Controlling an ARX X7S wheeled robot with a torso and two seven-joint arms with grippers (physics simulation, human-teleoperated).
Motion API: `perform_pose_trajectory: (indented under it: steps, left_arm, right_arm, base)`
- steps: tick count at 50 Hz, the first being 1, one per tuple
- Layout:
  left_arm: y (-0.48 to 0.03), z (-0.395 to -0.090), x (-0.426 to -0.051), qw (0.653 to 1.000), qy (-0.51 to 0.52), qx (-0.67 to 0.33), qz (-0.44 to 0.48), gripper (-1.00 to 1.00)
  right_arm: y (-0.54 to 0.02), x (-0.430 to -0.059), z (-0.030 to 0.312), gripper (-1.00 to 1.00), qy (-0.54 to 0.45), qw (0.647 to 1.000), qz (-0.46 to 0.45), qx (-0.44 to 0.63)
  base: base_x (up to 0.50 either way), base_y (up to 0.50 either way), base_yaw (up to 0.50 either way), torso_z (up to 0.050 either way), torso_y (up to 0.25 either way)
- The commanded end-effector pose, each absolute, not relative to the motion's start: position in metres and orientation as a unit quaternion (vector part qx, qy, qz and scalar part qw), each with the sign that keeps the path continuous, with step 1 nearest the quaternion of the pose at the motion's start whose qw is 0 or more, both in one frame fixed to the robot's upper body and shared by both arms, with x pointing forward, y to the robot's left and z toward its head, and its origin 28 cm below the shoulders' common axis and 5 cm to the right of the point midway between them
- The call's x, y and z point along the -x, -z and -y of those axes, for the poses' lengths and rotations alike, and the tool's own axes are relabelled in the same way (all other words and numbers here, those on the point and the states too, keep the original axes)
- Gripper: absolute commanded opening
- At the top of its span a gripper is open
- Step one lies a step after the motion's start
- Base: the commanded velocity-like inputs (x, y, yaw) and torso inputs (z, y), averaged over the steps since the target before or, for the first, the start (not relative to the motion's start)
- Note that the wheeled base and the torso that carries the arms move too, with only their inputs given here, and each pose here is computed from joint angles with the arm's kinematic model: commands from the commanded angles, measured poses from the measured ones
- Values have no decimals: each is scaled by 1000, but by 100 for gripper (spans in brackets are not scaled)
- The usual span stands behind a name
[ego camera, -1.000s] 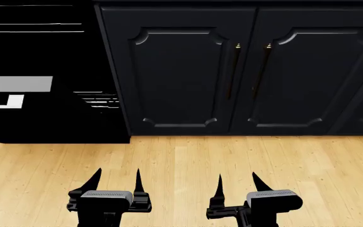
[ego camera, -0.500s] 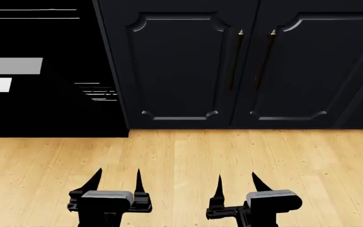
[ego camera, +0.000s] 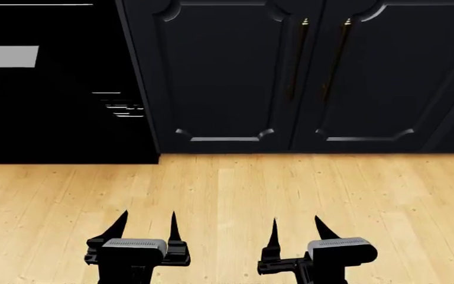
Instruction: Close the dishwasher door
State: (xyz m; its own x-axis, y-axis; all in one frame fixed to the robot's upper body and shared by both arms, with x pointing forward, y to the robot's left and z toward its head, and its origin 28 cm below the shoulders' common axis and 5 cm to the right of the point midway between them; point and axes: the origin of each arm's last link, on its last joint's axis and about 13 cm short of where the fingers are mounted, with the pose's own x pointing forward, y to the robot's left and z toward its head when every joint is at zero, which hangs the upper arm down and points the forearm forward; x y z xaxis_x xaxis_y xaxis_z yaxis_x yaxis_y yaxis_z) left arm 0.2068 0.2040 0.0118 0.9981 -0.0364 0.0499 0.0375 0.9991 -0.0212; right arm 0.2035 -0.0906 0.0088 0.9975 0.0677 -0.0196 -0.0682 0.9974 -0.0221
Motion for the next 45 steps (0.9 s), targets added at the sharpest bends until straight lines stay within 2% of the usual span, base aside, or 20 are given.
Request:
perform_pose_trajectory:
  steps: [1, 7, 40, 45]
  left_arm:
    - [-12, -204, -207, 999, 19, 11, 25, 100]
    - [-13, -204, -206, 999, 20, 17, 25, 100]
    - [-14, -204, -206, 999, 25, 28, 26, 100]
    - [-14, -204, -206, 999, 24, 27, 26, 100]
  right_arm:
    - [-9, -204, 91, 100, -34, 999, -9, 11]
    - [-9, -204, 91, 100, -34, 999, -9, 11]
    - [-9, -203, 91, 100, -37, 999, -8, 12]
    - [-9, -203, 91, 100, -37, 999, -8, 13]
  base:
    - [0, 0, 0, -50, -8]
    - [0, 0, 0, -48, -6]
    - [0, 0, 0, 0, 0]
    - [0, 252, 0, 0, 0]
